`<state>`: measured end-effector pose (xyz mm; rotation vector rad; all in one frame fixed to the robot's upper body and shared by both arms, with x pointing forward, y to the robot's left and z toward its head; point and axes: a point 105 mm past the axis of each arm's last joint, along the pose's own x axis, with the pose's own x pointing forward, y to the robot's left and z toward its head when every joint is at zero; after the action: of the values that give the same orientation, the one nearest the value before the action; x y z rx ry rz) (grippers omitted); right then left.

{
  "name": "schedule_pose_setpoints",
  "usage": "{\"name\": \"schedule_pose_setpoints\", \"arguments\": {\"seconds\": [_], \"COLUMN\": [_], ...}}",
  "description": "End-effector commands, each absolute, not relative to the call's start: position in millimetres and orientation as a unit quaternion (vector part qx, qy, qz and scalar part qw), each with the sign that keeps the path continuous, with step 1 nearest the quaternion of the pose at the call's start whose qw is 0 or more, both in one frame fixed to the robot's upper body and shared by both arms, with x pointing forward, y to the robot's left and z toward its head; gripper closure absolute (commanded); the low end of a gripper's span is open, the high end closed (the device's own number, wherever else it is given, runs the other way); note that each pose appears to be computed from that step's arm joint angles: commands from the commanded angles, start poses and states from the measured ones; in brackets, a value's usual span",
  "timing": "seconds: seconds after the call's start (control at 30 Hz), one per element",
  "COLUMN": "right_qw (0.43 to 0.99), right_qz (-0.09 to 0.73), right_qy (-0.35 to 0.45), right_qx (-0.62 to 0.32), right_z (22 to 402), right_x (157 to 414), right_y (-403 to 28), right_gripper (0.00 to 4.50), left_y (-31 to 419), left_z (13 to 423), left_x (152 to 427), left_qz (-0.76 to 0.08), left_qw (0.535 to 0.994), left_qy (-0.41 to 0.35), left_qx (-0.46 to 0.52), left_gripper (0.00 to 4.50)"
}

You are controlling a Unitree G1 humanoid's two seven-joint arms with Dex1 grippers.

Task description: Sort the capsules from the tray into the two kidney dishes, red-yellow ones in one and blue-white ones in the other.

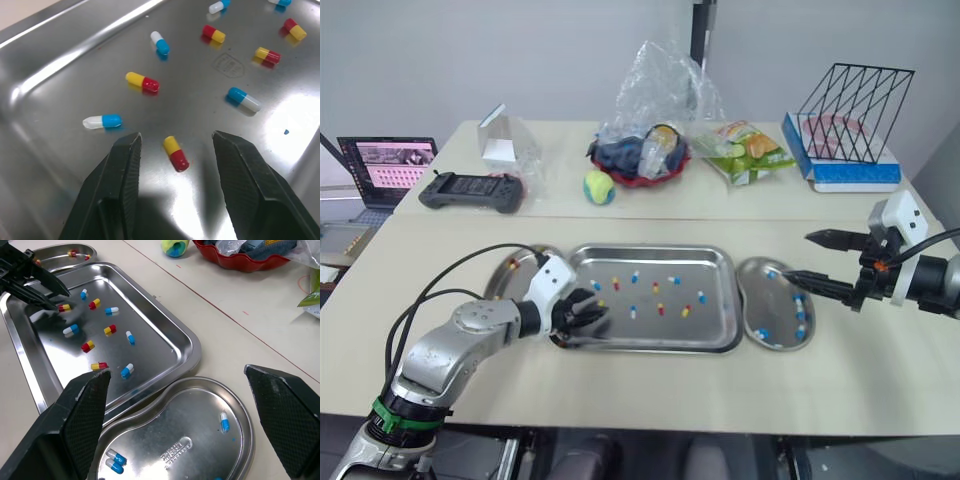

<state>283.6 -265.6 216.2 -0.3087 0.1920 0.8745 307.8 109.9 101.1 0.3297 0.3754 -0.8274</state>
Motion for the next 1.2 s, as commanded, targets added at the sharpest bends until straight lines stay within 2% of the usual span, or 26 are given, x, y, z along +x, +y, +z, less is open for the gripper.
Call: {"name": "schedule_pose_setpoints", "arguments": {"seconds": [0.03, 0.27, 0.4, 0.5, 0.53, 0.97, 1.1, 1.2], "right_qw": [0.889, 0.892, 0.895, 0.897, 0.897, 0.893, 0.889, 0.889], "right_qz": [0.420, 0.415, 0.410, 0.408, 0.408, 0.416, 0.425, 0.427], "right_qy": [0.064, 0.060, 0.059, 0.054, 0.054, 0.049, 0.047, 0.047], "right_qx": [-0.171, -0.170, -0.169, -0.163, -0.163, -0.163, -0.163, -0.162], "right_z": [230, 229, 228, 229, 229, 230, 230, 230], "right_x": [282, 281, 279, 279, 279, 287, 292, 295], "right_y": [-263, -263, -263, -262, -262, -257, -253, -252], "right_gripper": [0.00, 0.00, 0.00, 0.00, 0.00, 0.00, 0.00, 0.00], "left_y": [103, 101, 103, 102, 102, 112, 160, 178], "left_z": [106, 102, 100, 100, 101, 156, 178, 182], "left_x": [307, 312, 316, 315, 315, 317, 334, 338], "left_qz": [-0.401, -0.380, -0.365, -0.368, -0.369, -0.389, -0.297, -0.268], "left_qw": [0.878, 0.882, 0.884, 0.883, 0.882, 0.891, 0.932, 0.940], "left_qy": [0.165, 0.187, 0.198, 0.202, 0.202, 0.153, 0.141, 0.142], "left_qx": [0.202, 0.205, 0.214, 0.211, 0.211, 0.177, 0.154, 0.154], "left_gripper": [2.17, 2.17, 3.23, 4.26, 4.44, 4.44, 4.44, 4.44]}}
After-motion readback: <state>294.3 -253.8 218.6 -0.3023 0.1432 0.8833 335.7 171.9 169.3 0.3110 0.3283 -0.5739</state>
